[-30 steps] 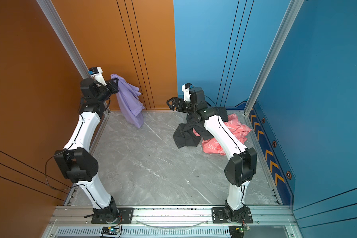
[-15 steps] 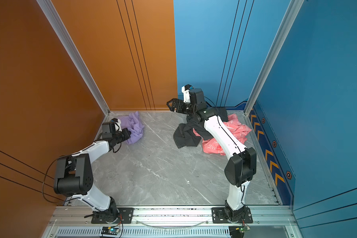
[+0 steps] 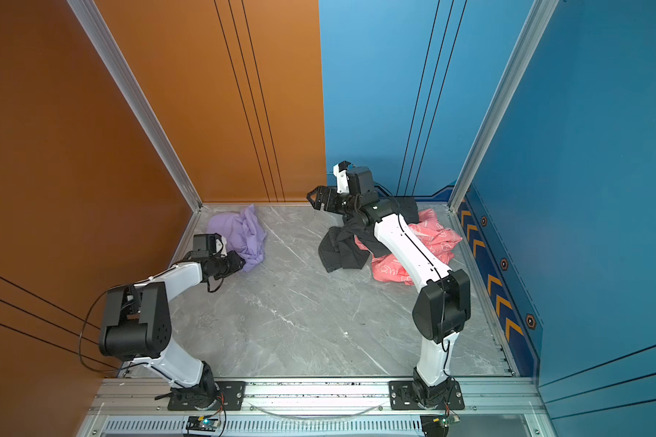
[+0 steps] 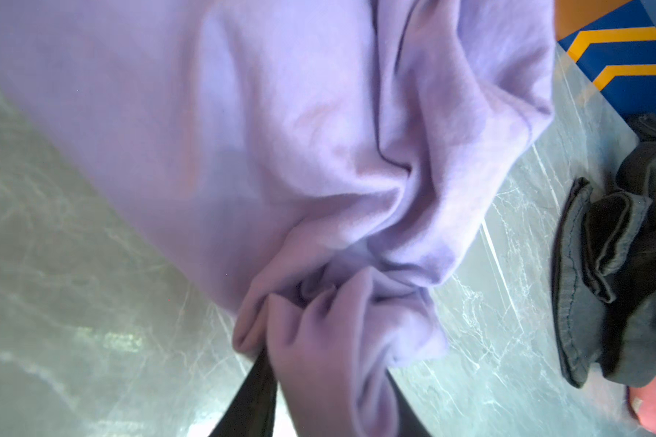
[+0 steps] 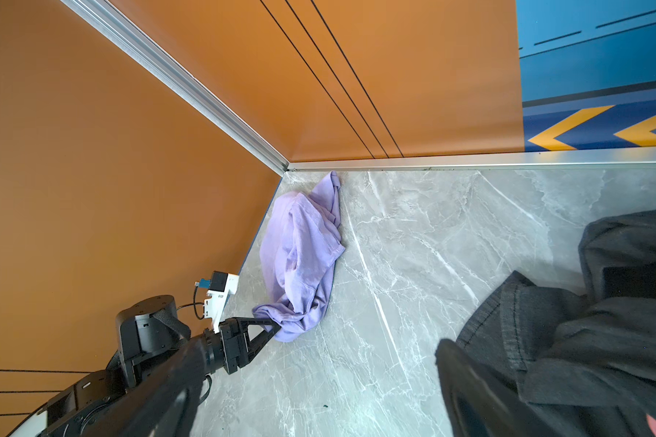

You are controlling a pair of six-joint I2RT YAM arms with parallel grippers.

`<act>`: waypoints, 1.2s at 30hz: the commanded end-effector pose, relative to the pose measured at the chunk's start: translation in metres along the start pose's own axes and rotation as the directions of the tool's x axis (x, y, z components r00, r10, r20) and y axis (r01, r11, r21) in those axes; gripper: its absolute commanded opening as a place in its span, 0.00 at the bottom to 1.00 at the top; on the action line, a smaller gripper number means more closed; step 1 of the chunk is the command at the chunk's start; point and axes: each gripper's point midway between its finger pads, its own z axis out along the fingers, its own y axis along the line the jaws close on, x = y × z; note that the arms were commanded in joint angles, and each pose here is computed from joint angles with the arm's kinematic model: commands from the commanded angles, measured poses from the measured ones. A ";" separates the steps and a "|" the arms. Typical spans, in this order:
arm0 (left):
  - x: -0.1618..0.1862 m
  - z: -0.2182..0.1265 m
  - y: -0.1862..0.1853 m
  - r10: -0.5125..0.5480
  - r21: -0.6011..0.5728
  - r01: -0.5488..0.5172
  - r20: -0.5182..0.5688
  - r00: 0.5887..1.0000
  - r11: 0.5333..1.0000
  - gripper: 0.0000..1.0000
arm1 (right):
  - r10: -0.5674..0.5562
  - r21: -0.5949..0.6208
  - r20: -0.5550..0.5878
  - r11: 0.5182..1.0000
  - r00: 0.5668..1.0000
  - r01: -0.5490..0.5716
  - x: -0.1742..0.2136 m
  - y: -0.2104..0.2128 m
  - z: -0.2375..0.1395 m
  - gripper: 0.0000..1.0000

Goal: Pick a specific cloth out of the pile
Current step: 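Lower the lavender cloth onto the floor and open the left gripper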

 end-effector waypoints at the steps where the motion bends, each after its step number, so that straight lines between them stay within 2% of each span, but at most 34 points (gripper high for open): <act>1: -0.038 -0.035 -0.020 0.068 0.000 -0.069 0.118 0.991 0.998 0.47 | -0.028 -0.014 -0.011 1.000 1.000 0.027 0.002 0.007 -0.011 0.96; 4: -0.077 -0.070 -0.039 0.113 0.003 -0.118 0.268 0.957 0.993 0.64 | -0.028 -0.015 -0.011 0.999 1.000 0.028 0.001 0.007 -0.010 0.96; 7: -0.108 -0.103 -0.058 0.131 0.025 -0.155 0.418 0.899 0.988 0.98 | -0.033 -0.017 -0.010 0.999 0.999 0.033 0.000 0.006 -0.009 0.96; 11: -0.135 -0.125 -0.078 0.109 0.068 -0.168 0.517 0.849 0.983 0.98 | -0.036 -0.023 -0.008 0.999 0.999 0.036 -0.003 0.007 -0.006 0.97; 17: -0.122 -0.091 -0.102 0.067 0.193 -0.160 0.416 0.907 0.968 0.98 | -0.038 -0.033 -0.007 0.999 0.999 0.037 -0.006 0.009 -0.002 0.97; 22: -0.080 -0.044 -0.108 0.024 0.247 -0.096 0.279 0.960 0.964 0.98 | -0.035 -0.031 -0.011 0.999 0.999 0.034 -0.004 0.008 -0.003 0.97; 25: -0.039 -0.016 -0.104 0.046 0.236 -0.089 0.182 0.982 0.968 0.98 | -0.032 -0.026 -0.014 0.999 0.999 0.032 -0.002 0.006 -0.004 0.98; 27: -0.019 -0.003 -0.100 0.051 0.223 -0.079 0.129 0.990 0.972 0.98 | -0.031 -0.021 -0.013 0.999 0.999 0.031 -0.001 0.005 -0.006 0.98; 31: 0.021 0.020 -0.078 -0.005 0.186 0.001 0.020 1.000 0.983 0.98 | -0.027 -0.013 -0.019 1.000 0.999 0.026 0.002 0.002 -0.008 0.98; 36: 0.056 0.032 -0.062 -0.017 0.159 0.028 -0.067 0.998 0.987 0.98 | -0.029 -0.014 -0.011 0.999 1.000 0.028 0.000 0.003 -0.012 0.98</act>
